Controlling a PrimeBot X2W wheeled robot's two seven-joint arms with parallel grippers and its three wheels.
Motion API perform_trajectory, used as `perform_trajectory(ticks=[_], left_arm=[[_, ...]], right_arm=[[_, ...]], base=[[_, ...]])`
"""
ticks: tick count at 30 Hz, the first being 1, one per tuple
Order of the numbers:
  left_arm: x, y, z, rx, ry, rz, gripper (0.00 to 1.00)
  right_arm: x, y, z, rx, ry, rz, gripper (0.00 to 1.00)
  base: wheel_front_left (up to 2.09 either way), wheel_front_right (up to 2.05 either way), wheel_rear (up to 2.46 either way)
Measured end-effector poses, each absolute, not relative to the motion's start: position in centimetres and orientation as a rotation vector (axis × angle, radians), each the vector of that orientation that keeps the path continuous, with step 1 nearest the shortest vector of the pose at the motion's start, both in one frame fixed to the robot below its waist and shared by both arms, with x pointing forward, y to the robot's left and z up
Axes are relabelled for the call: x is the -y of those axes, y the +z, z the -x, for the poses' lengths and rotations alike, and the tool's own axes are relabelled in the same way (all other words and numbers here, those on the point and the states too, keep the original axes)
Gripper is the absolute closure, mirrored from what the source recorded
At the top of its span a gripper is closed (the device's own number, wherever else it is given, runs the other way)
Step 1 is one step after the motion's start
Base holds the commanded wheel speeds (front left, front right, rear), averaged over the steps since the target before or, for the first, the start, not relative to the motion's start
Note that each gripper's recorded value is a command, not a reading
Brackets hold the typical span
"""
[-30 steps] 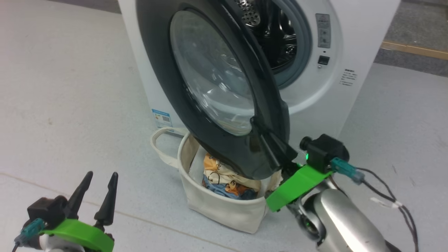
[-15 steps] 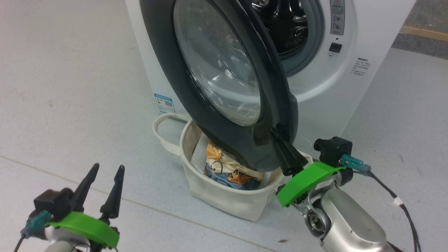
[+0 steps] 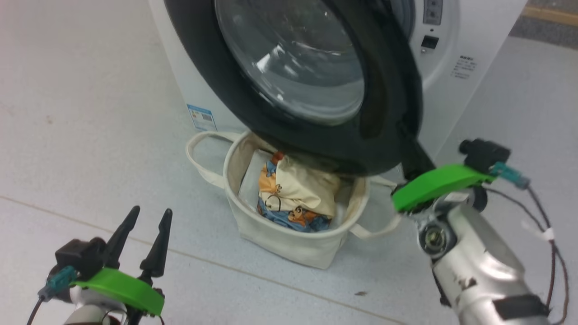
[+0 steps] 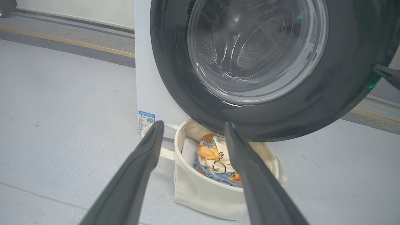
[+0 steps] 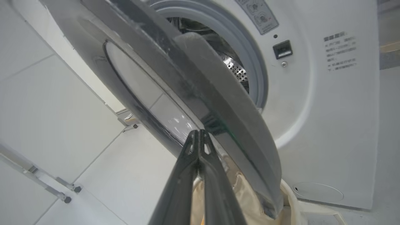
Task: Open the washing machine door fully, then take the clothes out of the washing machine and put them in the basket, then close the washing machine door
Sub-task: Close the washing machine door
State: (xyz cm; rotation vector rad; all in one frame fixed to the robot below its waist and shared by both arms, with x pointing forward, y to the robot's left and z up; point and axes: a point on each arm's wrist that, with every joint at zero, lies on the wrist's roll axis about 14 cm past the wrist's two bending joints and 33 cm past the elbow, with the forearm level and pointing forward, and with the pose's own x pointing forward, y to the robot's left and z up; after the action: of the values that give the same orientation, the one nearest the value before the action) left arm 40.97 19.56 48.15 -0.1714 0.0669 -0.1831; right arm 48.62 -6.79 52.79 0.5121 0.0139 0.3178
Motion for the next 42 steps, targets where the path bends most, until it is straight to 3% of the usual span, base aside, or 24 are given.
perform_trajectory(ticks=[7, 20, 37, 38, 39, 42], left_arm=[[-18.4, 47.3, -43.3, -0.087, -0.216, 0.171, 0.00], [-17.2, 44.9, -46.8, -0.128, -0.239, 0.184, 0.00], [-17.0, 43.7, -47.9, -0.153, -0.243, 0.183, 0.00], [-17.0, 43.7, -47.9, -0.152, -0.244, 0.182, 0.00], [-17.1, 43.8, -47.8, -0.151, -0.243, 0.182, 0.00], [-17.0, 44.4, -47.7, -0.138, -0.243, 0.179, 0.00]], right_arm=[[9.3, 53.8, -53.1, 0.012, 0.229, -0.588, 1.00], [11.4, 52.1, -59.4, -0.001, 0.143, -0.513, 1.00], [12.7, 51.7, -62.6, 0.013, 0.088, -0.480, 1.00], [12.7, 51.7, -62.6, 0.014, 0.086, -0.479, 0.94], [12.7, 51.7, -62.5, 0.012, 0.085, -0.476, 0.02], [12.7, 52.3, -62.1, 0.013, 0.089, -0.465, 0.00]], base=[[0.00, 0.00, 0.00], [0.00, 0.00, 0.00], [0.00, 0.00, 0.00], [0.00, 0.00, 0.00], [0.00, 0.00, 0.00], [0.00, 0.00, 0.00]])
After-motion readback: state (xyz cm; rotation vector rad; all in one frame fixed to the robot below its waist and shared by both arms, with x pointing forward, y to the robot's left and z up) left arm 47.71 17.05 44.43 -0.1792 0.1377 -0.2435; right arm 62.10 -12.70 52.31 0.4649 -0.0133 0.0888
